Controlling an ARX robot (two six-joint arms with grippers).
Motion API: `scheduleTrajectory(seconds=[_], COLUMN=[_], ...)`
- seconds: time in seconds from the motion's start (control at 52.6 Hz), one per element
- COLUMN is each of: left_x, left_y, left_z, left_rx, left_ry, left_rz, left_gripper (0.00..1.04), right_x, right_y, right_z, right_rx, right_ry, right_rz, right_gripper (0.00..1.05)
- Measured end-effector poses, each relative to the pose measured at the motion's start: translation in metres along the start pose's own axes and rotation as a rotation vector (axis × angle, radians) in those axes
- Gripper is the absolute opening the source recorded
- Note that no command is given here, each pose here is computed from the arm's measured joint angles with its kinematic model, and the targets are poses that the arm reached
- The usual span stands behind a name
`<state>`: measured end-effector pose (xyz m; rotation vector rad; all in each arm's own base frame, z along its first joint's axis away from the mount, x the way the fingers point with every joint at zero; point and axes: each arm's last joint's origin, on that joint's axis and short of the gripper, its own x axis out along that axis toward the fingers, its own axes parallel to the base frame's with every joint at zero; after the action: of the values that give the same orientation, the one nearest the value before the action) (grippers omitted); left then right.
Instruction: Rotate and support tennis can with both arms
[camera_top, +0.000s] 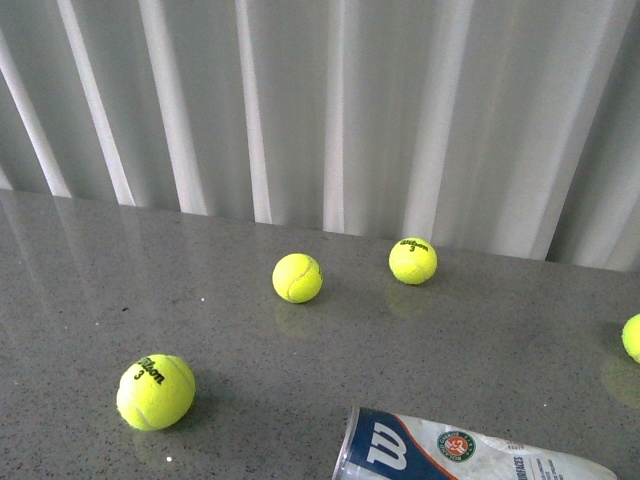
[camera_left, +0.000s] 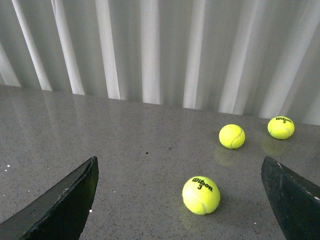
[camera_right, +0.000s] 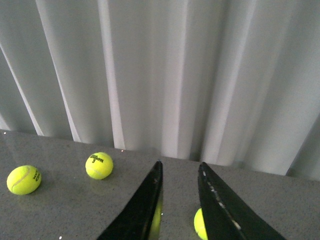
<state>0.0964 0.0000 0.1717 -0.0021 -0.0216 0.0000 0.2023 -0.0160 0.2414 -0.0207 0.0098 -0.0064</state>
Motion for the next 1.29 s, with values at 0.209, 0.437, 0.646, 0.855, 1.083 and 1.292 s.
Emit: scheduleTrajectory(seconds=[0.209, 0.437, 0.646, 0.855, 1.083, 1.292], left_x=[0.000, 0.000, 0.000, 0.000, 0.000, 0.000], left_y=[0.000, 0.000, 0.000, 0.000, 0.000, 0.000], left_z=[0.000, 0.000, 0.000, 0.000, 0.000, 0.000], left_rx=[0.000, 0.000, 0.000, 0.000, 0.000, 0.000], left_ry=[0.000, 0.000, 0.000, 0.000, 0.000, 0.000], left_rz=[0.000, 0.000, 0.000, 0.000, 0.000, 0.000], left_gripper=[0.98, 0.98, 0.98, 0.98, 0.98, 0.98], right_x=[-0.022, -0.042, -0.055, -0.065, -0.075, -0.082], right_y=[0.012, 0.016, 0.016, 0.016, 0.017, 0.017], right_z=[-0.023, -0.043, -0.054, -0.061, -0.067, -0.074], right_rx=[0.008, 0.008, 0.008, 0.008, 0.008, 0.009], right_ry=[-0.002, -0.003, -0.001, -0.002, -0.003, -0.015], right_rz=[-0.013, 0.005, 0.005, 0.005, 0.005, 0.005], right_gripper=[0.03, 0.03, 0.03, 0.03, 0.03, 0.03])
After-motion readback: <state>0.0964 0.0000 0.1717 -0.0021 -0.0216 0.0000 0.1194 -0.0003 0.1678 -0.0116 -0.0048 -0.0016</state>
